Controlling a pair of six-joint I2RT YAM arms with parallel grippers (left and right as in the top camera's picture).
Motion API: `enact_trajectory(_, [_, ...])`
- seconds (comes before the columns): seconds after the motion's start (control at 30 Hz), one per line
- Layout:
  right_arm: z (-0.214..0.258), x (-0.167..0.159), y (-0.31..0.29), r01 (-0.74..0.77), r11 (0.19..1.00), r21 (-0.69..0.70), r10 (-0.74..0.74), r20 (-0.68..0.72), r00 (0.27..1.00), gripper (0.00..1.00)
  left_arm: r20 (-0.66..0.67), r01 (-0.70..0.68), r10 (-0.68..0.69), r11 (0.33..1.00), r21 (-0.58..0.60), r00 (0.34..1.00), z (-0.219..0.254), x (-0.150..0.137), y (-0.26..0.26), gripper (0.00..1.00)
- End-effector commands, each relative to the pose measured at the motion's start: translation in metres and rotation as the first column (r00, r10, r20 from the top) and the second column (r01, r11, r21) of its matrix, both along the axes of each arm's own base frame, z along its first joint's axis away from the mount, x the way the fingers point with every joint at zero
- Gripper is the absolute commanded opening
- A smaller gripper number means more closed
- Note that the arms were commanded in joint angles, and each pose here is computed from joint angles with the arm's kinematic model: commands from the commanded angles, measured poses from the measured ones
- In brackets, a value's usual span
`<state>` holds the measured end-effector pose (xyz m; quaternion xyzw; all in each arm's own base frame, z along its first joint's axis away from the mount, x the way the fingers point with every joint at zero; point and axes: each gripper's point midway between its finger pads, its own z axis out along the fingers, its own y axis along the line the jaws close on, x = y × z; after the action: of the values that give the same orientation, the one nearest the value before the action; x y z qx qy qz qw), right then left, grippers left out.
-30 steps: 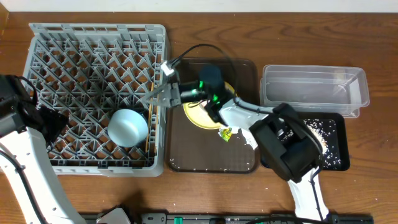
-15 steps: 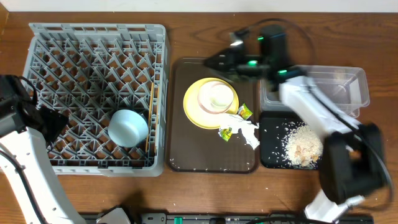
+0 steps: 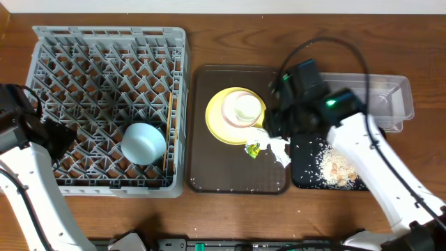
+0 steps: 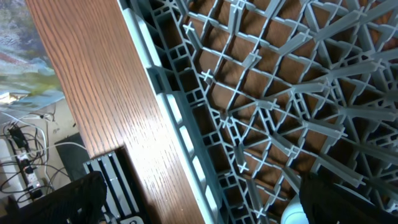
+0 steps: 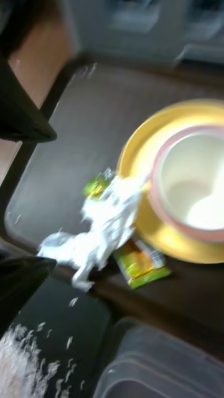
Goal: Sort waste into correct bins and load items into the dishwasher
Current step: 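Grasp the white tissue on the brown tray with the right gripper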
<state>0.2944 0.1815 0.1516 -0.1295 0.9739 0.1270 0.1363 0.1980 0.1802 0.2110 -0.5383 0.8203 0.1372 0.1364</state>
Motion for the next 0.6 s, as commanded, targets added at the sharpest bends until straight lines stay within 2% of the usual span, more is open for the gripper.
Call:
enact_trajectory(0.0, [-0.023,-0.005,-0.017,-0.06,0.976,-0.207,0.07,0.041,0.997,0.64,0.001,-0.007,0.007,1.0,0.006,1.0,0.002,-0.002,0.001,1.0])
enact_trajectory(0.17, [-0.052,-0.007,-0.02,-0.009,0.971,-0.24,0.026,0.068,0.997,0.73,0.001,-0.007,0.007,1.0,0.006,1.0,0.002,-0.002,0.001,1.0])
enact_trajectory(0.3, [-0.076,-0.001,-0.017,0.044,0.98,-0.195,-0.022,0.113,0.993,0.74,0.001,-0.007,0.007,1.0,0.006,1.0,0.002,-0.002,0.001,1.0])
enact_trajectory(0.57, [-0.111,-0.002,-0.013,0.044,0.989,-0.138,-0.021,0.167,0.986,0.72,0.001,-0.007,0.007,1.0,0.006,1.0,0.002,-0.002,0.001,1.0])
